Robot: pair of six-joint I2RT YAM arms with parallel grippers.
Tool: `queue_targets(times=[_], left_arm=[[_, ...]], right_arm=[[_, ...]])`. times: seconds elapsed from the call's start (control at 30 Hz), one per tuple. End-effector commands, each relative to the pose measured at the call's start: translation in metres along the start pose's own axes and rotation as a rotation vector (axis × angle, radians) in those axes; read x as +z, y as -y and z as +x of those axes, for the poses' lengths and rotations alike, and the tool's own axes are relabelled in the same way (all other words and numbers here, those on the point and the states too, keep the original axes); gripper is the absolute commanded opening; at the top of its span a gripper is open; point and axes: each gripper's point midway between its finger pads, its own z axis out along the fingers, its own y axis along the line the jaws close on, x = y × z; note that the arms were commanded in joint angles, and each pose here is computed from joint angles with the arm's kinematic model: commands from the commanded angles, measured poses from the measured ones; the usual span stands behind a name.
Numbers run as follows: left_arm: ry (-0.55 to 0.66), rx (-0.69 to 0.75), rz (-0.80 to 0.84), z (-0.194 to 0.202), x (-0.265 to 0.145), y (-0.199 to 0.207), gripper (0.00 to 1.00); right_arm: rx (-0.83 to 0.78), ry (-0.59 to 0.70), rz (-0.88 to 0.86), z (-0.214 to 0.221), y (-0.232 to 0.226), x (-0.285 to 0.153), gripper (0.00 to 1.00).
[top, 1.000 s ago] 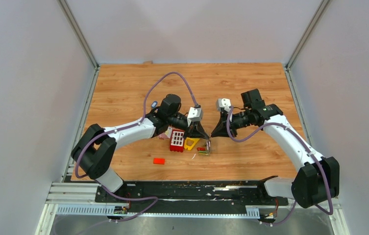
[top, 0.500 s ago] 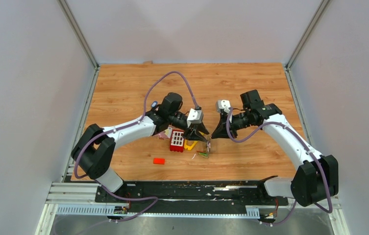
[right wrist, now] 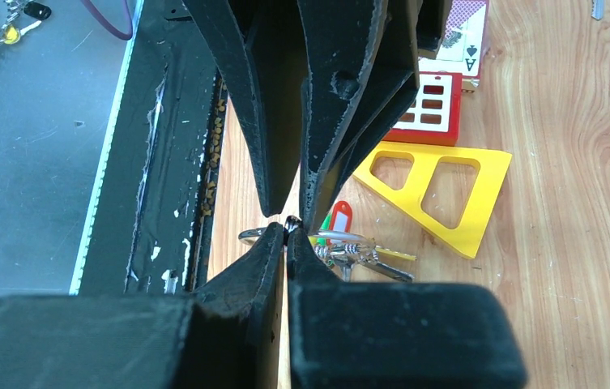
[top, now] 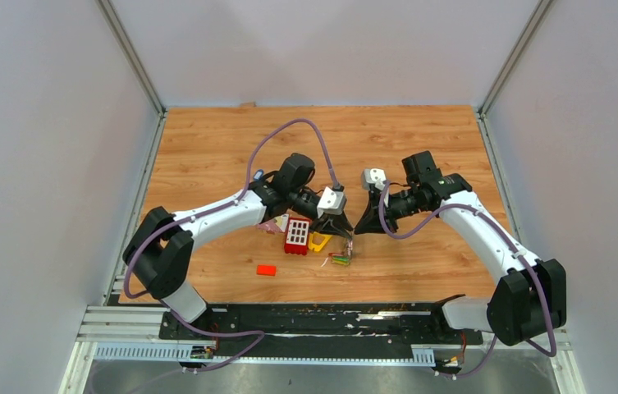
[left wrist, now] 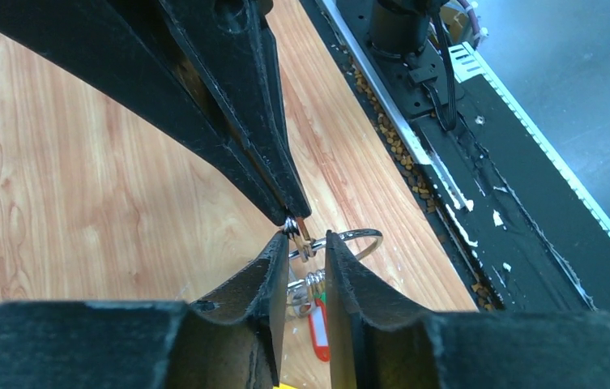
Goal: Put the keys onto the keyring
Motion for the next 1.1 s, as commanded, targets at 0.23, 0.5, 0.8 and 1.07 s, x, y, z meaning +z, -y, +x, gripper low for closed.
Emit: queue_targets(times=[0.23, 0.5, 0.8, 1.07], left_arm=[[0.061, -0.033, 0.028, -0.008, 0.011, -0.002, 0.09], [0.064, -0.077, -0.014, -0.009, 0.008, -0.001, 0.00], [0.035, -0.216, -0.304, -0.013, -0.014, -0.025, 0.00], [0.075, -0.348, -0.473, -0.018, -0.028, -0.036, 0.00]], right_arm=[[-0.085, 0.057, -0.014, -0.023, 0.000, -0.001, 0.00], [-0.076, 0.022, 0.059, -0.019, 0.014, -0.004, 0.05], [-0.107, -0.001, 0.272, -0.029, 0.033, -0.022, 0.46], [-0.088, 0.041, 0.335, -0.033, 0.037, -0.023, 0.52]])
